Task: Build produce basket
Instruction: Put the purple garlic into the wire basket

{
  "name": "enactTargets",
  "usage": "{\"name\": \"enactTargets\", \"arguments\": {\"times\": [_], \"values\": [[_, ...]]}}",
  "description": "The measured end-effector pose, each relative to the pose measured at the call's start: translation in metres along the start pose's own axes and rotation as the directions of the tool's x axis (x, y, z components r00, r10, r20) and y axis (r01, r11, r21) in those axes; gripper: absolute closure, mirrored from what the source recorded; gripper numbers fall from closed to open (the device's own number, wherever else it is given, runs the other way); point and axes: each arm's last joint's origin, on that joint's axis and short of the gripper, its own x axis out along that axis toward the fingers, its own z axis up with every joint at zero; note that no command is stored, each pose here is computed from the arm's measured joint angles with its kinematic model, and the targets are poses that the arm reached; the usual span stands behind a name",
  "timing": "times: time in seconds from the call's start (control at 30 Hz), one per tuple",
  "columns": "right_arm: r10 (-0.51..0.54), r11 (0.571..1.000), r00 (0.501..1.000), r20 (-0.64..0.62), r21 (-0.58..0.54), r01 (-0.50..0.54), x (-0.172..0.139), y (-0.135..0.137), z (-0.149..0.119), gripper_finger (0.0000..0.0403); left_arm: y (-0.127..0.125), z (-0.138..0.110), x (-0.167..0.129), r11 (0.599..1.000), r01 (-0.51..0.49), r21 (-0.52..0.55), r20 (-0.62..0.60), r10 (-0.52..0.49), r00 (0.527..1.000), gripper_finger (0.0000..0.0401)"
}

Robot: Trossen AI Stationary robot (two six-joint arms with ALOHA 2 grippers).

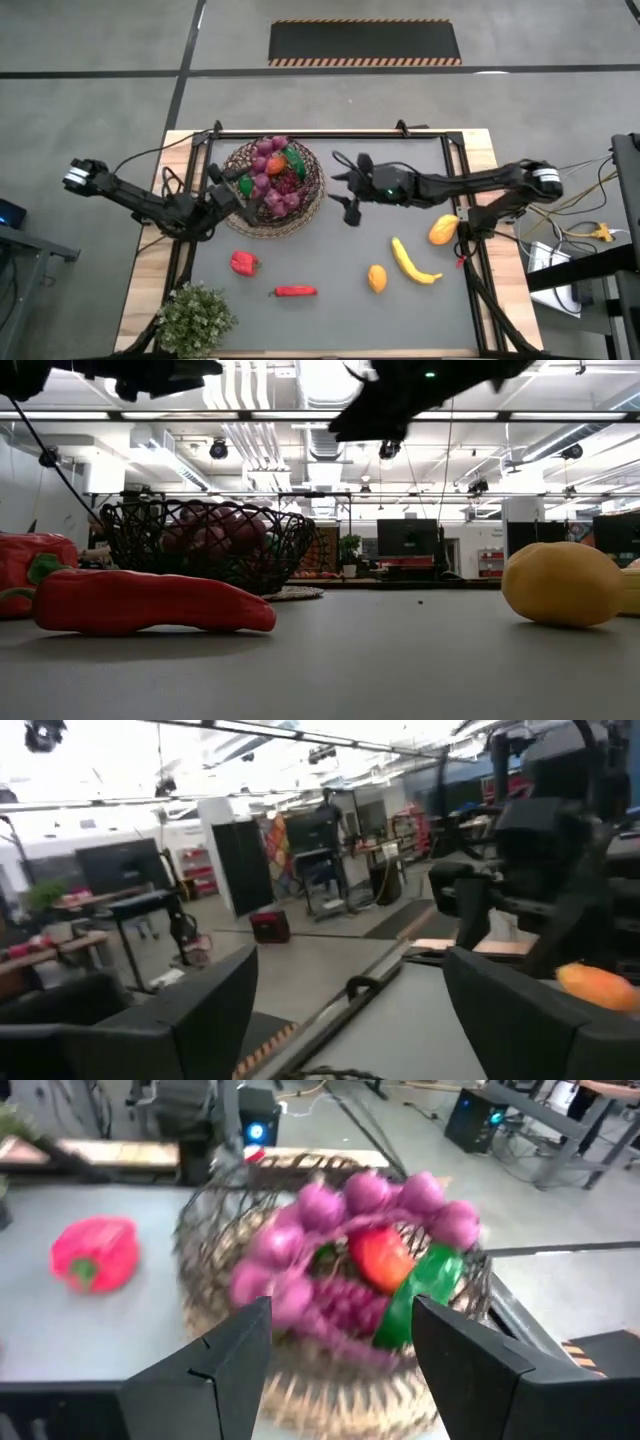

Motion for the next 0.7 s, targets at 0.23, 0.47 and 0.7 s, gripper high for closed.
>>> {"name": "enactTargets", "arguments": {"times": [0.23,0.47,0.7], "values": [[0.014,0.999,0.999,-0.038,-0.043,-0.016,-0.036,0.013,-0.039,0.0179,-0.017,-0.016,0.010,0.979,0.135,-0.152,-0.022,-0.140,0.990,0.0170],[0.008,1.000,1.000,0.021,-0.028,-0.007,-0.054,0.008,-0.055,0.0179,-0.036,-0.050,0.035,0.957,0.103,-0.271,-0.192,-0.159,0.968,0.0252],[0.005,0.998,0.997,0.075,-0.062,0.000,-0.058,0.007,-0.060,0.0179,-0.026,-0.052,0.068,0.984,-0.039,-0.175,-0.537,-0.062,0.841,0.0358]]}}
